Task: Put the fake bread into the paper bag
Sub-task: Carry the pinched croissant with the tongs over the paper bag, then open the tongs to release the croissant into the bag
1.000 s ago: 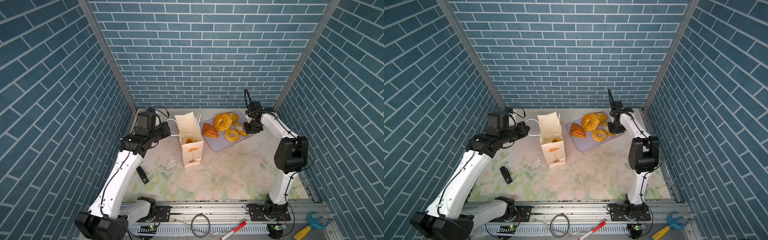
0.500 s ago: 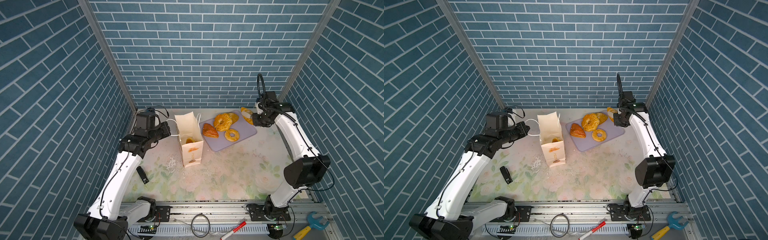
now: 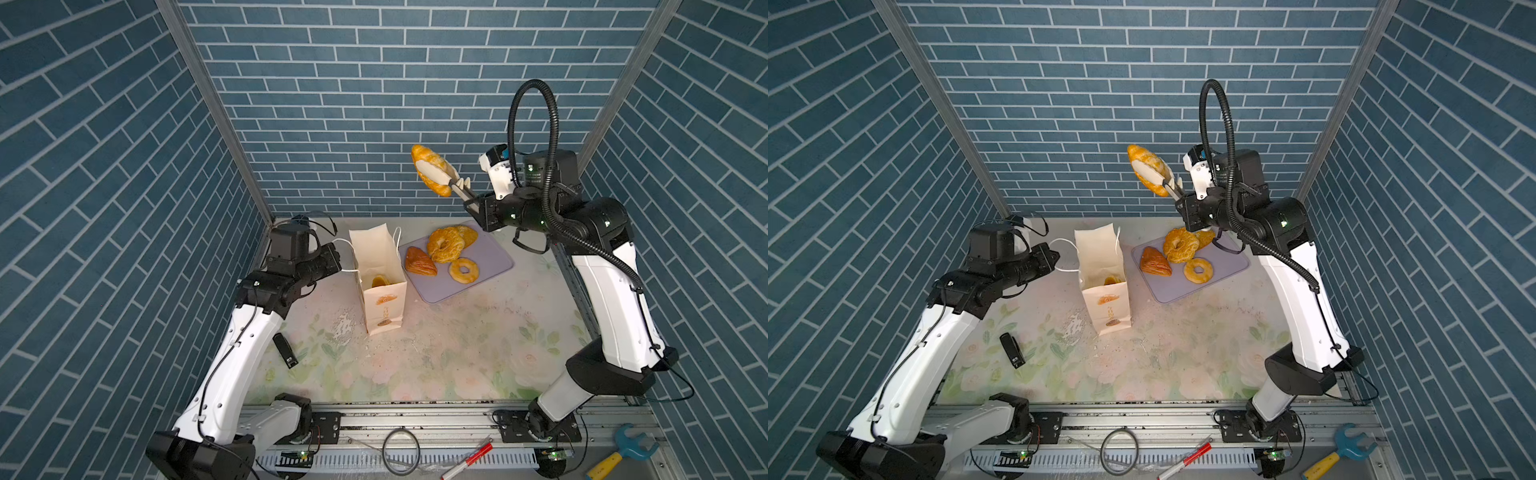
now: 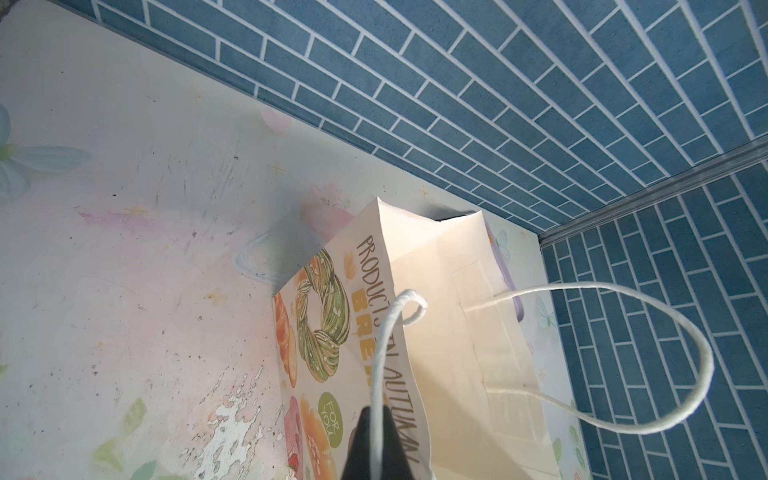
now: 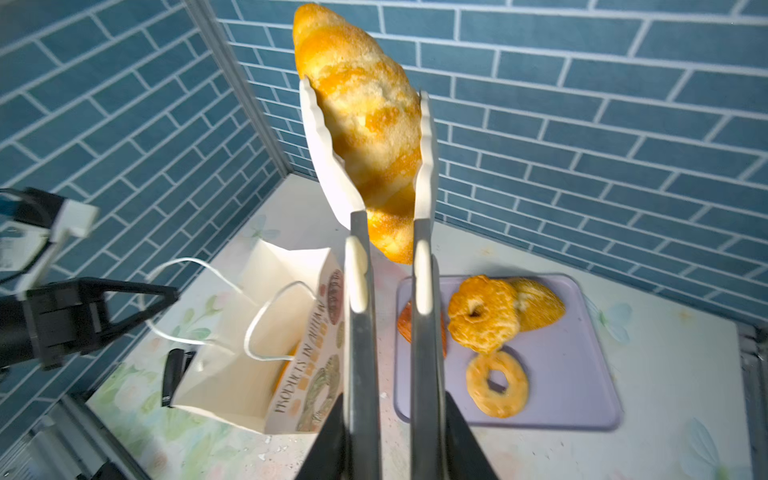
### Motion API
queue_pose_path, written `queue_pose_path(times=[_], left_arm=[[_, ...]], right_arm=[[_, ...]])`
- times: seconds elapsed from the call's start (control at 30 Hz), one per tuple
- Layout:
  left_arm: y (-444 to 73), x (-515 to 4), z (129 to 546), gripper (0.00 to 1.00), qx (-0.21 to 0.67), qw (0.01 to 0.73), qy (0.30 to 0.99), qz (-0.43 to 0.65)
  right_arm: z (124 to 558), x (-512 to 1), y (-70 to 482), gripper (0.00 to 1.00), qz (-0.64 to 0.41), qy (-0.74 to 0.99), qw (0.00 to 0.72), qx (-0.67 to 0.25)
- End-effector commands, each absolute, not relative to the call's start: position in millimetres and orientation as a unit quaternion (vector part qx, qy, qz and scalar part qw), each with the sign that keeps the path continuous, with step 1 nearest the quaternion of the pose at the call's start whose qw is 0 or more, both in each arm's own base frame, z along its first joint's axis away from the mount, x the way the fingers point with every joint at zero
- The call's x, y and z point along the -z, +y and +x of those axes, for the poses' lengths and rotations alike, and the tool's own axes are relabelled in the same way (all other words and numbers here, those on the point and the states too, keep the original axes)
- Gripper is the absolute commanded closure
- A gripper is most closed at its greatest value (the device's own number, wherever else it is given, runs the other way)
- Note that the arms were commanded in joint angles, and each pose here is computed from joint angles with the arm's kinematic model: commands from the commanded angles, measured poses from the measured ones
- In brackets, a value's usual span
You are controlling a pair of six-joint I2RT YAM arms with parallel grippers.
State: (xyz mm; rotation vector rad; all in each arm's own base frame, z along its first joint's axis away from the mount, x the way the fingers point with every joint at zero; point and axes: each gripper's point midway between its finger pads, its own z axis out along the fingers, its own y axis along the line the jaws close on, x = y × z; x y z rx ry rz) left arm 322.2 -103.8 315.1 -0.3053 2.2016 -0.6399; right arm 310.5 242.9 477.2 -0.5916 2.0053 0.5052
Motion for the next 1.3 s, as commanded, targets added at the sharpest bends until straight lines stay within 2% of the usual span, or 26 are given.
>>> queue_pose_path(times=[0.0, 0.23, 0.47, 0.9, 1.27], left_arm=[[-106, -322, 319, 1.00, 0.263, 0.412, 0.864, -0.117], [-106, -324, 318, 1.00, 0.262, 0.414, 0.864, -0.117], [-106, -322, 318, 1.00, 0.262, 0.414, 0.864, -0.117], [-104, -319, 318, 1.00, 0.258, 0.412, 0.865, -0.121], [-105, -318, 319, 1.00, 0.257, 0.409, 0.867, -0.121]], right_arm=[[301, -476, 278, 0.81, -0.292, 0.803, 0.467, -0.227], [268, -463, 339, 0.81, -0.363, 0.780, 0.431, -0.271], [251, -430, 365, 0.81, -0.387, 0.794, 0.378, -0.279], [252, -379, 361, 0.81, -0.381, 0.830, 0.332, -0.237], [263, -364, 340, 0.77, -0.362, 0.846, 0.348, -0.179]])
